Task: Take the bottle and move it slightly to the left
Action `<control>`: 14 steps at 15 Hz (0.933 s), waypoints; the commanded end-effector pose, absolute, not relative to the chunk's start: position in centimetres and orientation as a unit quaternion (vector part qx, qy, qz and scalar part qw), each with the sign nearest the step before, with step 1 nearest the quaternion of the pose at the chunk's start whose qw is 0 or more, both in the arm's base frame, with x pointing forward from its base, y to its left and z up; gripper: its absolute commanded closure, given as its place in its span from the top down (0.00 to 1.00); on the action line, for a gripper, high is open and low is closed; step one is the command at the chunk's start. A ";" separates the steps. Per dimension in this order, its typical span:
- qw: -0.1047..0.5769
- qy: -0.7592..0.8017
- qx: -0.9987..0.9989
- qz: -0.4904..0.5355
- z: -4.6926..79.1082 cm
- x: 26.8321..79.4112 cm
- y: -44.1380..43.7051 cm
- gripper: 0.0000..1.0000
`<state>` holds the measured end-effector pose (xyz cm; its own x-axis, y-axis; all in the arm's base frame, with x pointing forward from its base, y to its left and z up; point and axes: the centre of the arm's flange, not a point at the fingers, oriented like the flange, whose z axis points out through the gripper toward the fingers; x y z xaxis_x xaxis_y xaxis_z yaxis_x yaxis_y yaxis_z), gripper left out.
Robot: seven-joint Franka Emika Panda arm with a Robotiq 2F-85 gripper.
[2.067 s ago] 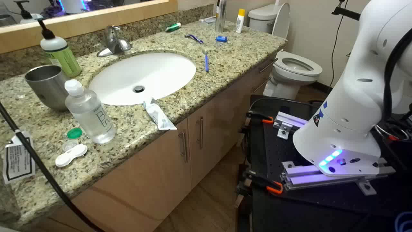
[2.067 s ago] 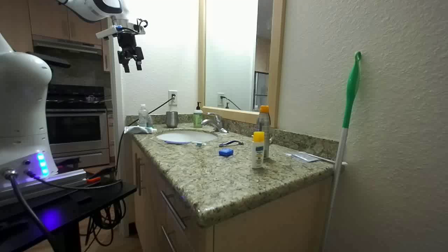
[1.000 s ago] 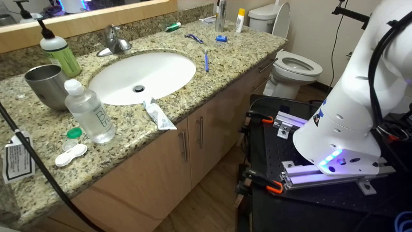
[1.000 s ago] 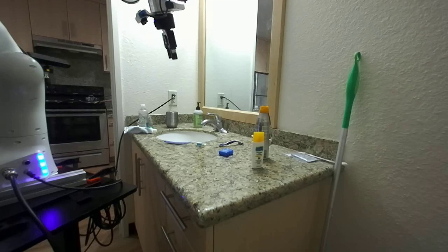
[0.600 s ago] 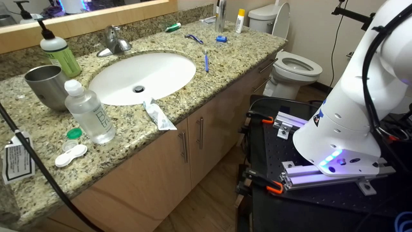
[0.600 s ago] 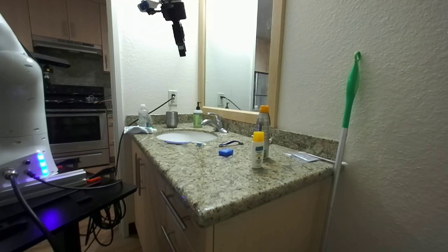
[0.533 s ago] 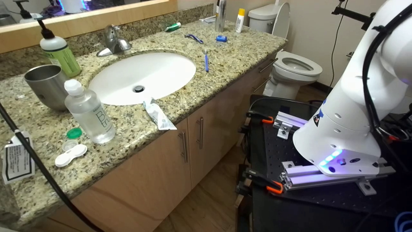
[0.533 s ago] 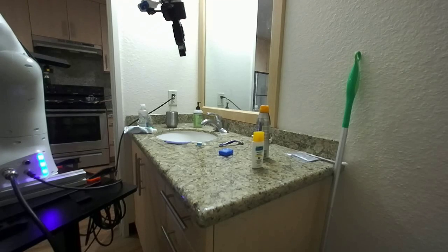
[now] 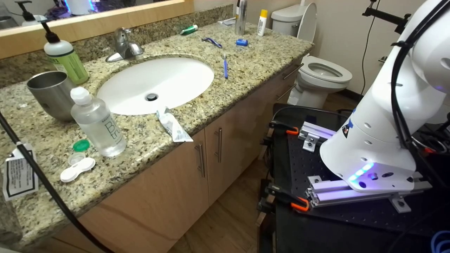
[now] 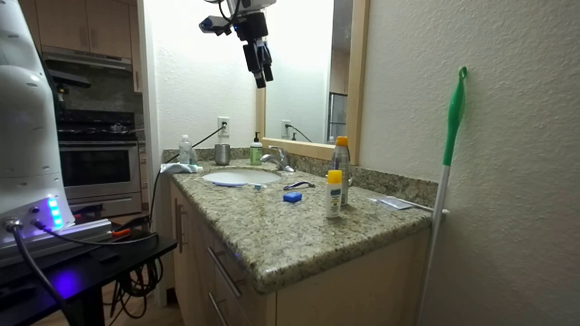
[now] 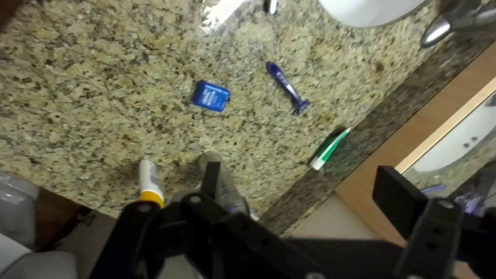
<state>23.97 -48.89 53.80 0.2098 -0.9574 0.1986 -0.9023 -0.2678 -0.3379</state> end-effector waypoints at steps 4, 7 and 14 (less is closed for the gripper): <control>0.170 0.690 -0.693 -0.125 50.3 16.5 -58.8 1.00; 0.214 0.664 -0.711 -0.085 50.6 15.5 -58.8 1.00; 0.059 0.753 -0.644 -0.120 51.7 18.8 -62.1 1.00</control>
<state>16.93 -59.57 52.47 -0.0999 -0.9949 -0.0161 -0.9316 0.0992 -0.3498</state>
